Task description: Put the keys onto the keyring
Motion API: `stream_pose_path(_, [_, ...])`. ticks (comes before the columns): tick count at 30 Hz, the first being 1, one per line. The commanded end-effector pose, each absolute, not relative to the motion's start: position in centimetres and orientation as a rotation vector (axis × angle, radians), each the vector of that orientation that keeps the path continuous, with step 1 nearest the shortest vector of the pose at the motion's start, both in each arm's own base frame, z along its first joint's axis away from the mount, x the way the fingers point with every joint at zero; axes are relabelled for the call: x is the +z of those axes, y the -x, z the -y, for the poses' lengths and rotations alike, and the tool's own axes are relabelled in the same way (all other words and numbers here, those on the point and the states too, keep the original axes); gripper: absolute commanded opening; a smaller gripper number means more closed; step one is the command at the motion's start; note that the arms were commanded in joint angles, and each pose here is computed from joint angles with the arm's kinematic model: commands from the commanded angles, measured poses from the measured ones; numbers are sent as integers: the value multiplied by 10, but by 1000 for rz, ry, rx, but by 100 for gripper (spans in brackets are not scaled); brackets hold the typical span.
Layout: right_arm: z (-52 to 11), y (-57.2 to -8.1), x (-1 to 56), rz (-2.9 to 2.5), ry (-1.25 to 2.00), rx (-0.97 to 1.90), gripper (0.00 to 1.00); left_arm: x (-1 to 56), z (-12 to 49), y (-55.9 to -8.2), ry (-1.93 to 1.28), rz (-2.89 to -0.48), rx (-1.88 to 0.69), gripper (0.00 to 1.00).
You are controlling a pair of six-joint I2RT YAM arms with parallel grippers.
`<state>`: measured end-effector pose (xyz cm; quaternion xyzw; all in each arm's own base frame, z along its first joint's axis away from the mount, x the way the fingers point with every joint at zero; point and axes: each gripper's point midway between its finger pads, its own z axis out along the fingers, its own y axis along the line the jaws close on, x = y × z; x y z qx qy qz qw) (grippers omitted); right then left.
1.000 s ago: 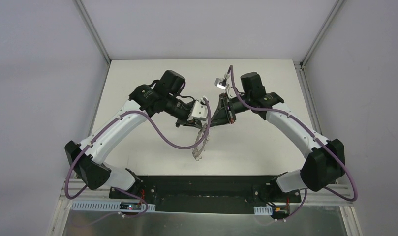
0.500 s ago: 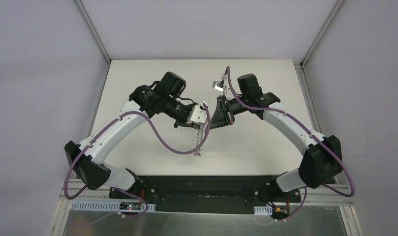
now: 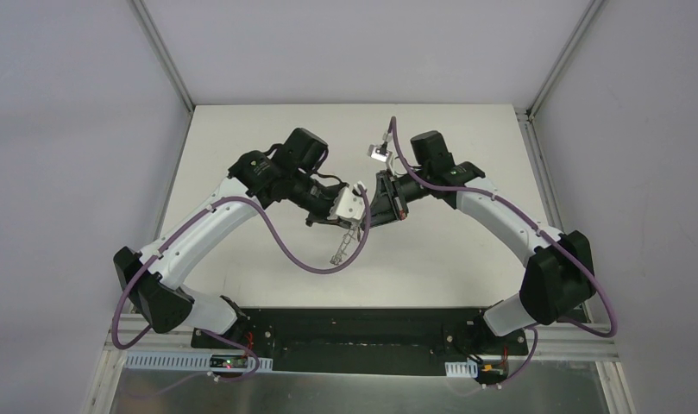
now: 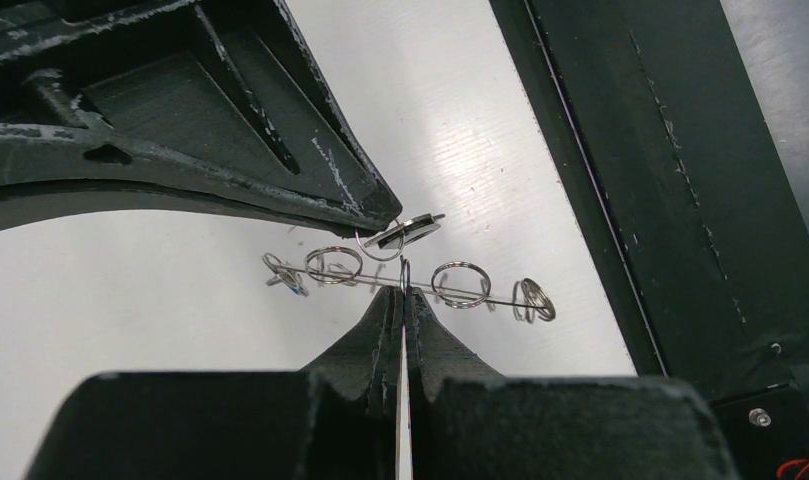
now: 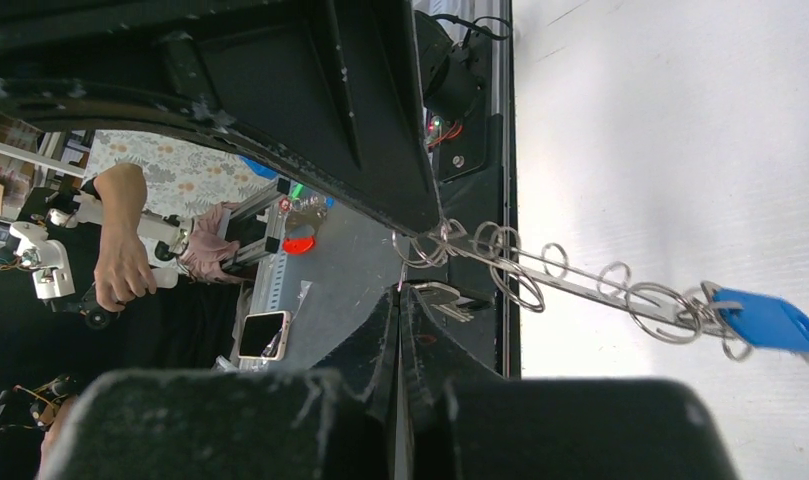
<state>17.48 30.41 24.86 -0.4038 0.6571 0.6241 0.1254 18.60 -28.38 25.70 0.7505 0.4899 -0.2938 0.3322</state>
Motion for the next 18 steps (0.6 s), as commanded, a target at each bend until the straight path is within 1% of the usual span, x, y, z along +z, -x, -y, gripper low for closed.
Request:
stream_pose_path(1, [-308, -172, 271, -1809, 1228, 1863, 0, 265, 282, -177, -1983, -1201, -758, 0])
stream_pose_path(18, [-314, -176, 262, -1852, 1217, 1858, 0, 264, 282, -176, -1991, -1196, -754, 0])
